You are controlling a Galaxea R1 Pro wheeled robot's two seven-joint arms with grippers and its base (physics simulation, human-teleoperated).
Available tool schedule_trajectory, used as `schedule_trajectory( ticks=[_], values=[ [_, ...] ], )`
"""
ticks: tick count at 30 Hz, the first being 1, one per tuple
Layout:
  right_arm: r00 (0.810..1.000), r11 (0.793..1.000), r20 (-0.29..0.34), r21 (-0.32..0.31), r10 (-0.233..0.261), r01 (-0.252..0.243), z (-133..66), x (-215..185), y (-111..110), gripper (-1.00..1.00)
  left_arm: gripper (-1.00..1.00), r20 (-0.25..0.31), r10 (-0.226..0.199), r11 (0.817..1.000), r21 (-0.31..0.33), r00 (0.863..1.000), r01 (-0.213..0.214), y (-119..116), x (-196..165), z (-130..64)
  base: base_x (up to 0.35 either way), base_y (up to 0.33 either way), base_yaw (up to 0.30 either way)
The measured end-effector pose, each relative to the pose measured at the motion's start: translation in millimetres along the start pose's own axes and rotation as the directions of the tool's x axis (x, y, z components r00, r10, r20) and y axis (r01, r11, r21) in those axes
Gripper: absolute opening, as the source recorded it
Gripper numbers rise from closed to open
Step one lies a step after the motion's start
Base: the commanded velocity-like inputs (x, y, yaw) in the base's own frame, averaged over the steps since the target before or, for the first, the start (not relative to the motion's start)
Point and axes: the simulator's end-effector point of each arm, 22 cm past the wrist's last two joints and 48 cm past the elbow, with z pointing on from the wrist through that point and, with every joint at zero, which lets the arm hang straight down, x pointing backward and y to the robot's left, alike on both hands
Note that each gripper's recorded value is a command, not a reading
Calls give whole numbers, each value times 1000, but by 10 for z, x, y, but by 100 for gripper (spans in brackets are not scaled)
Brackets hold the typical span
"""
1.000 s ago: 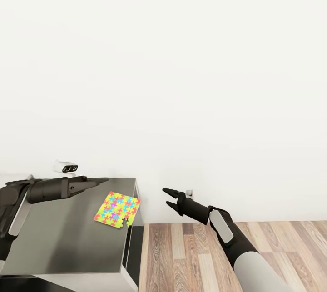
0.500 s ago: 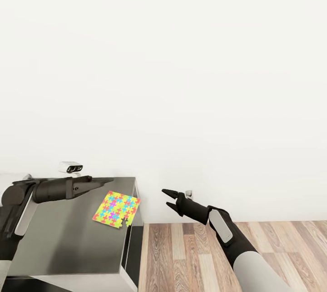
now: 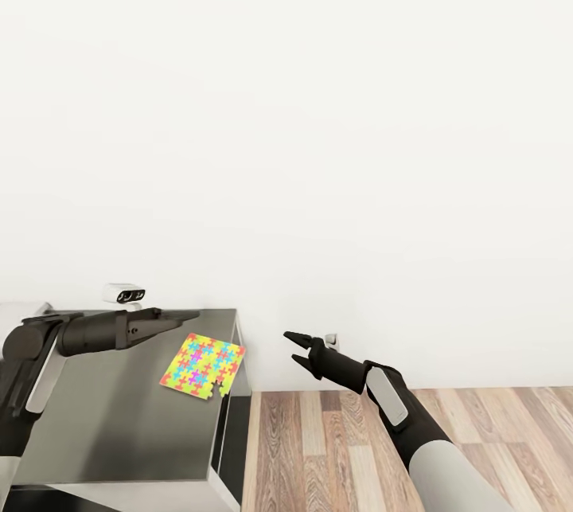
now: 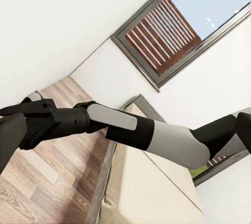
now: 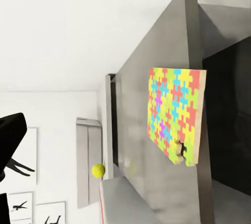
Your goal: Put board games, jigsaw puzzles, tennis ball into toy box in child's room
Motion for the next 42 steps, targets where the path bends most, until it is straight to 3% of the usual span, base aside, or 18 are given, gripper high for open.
schedule_trajectory(
  ticks=[19, 28, 42],
  values=[
    [1000, 1000, 7, 7, -9, 9, 76, -55, -225, 100, 100, -1, 2, 1000, -1, 1000, -2, 197, 128, -1, 0, 0, 0],
    [1000, 995, 29, 99, 10, -13, 161, -143, -668, 100, 100, -1, 2, 1000, -2, 1000, -2, 296, 198, -2, 0, 0, 0],
    [1000, 993, 22, 120, 9, -12, 219, -127, -921, 100, 100, -1, 3, 1000, -2, 1000, -3, 450, 317, -5, 0, 0, 0]
  ],
)
